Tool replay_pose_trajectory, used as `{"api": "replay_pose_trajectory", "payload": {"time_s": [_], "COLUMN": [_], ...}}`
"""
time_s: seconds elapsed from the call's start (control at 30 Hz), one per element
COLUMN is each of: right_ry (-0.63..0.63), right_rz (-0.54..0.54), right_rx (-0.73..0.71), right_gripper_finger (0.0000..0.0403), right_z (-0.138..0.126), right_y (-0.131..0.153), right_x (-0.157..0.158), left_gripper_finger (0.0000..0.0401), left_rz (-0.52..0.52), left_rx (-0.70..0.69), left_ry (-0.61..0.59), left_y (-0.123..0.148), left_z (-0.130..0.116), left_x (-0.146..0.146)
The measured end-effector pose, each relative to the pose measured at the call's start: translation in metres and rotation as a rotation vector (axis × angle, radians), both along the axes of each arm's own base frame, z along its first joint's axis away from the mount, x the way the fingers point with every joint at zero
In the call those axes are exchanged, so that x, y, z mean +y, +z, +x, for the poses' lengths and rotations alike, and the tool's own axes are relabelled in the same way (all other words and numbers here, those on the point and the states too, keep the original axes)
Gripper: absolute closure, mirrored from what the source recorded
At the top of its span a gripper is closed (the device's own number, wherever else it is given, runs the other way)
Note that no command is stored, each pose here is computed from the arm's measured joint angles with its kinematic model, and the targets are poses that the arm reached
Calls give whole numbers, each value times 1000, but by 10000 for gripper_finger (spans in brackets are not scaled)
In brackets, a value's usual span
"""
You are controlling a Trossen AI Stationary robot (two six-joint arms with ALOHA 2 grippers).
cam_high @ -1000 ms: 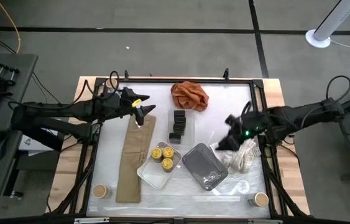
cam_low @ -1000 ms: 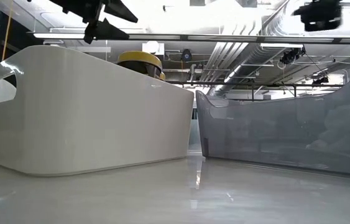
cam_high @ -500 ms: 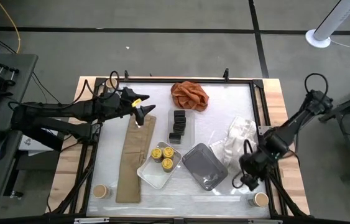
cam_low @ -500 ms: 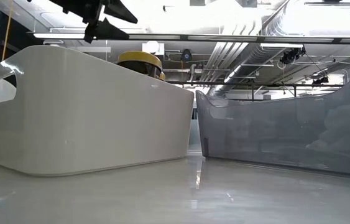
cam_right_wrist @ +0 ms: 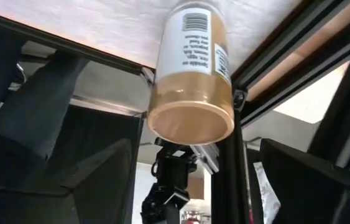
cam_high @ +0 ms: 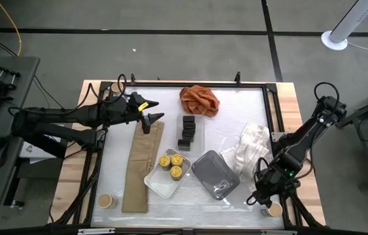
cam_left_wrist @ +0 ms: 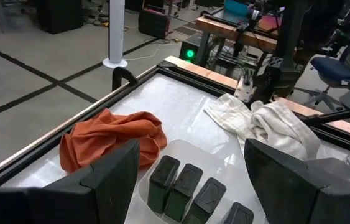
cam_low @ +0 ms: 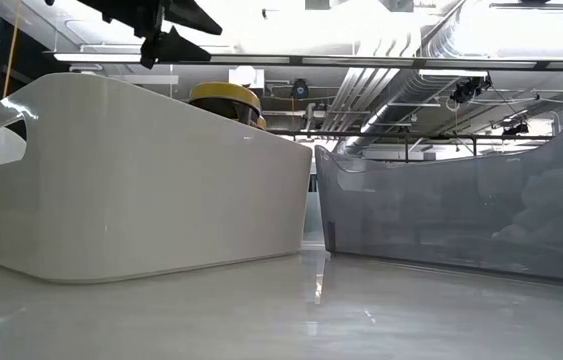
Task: Sort spices by type
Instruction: Put the bottom right gold seasoning bottle into the black transparent bin
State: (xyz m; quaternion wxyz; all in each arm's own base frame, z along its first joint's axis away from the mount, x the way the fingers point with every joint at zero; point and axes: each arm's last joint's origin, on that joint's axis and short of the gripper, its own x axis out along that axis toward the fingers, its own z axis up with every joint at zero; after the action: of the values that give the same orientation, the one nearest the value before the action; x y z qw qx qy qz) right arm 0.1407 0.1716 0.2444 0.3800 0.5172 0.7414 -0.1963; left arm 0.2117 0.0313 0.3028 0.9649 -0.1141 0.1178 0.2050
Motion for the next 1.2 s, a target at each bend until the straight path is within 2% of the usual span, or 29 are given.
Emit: {"api": "replay_pose_trajectory", "payload": {"time_s": [0.3, 0.63, 0.8, 1.2], "right_ry": [63, 112, 95, 105], "right_rz": [19, 55, 12, 19], "right_rx": [133, 101, 95, 80], "right_gripper_finger": [50, 50, 50, 50], "right_z": [9, 21, 21, 21], "right_y": [-21, -36, -40, -39], "right_x": [13, 26, 25, 25], "left_gripper_finger": [127, 127, 127, 127], "left_rz": [-1, -1, 0, 0], "left_rx": [0, 0, 0, 1], "left_ry": [0, 0, 0, 0], "left_y": [0, 0, 0, 0], "left_z": [0, 0, 0, 0], "left_x": [0, 0, 0, 0]}}
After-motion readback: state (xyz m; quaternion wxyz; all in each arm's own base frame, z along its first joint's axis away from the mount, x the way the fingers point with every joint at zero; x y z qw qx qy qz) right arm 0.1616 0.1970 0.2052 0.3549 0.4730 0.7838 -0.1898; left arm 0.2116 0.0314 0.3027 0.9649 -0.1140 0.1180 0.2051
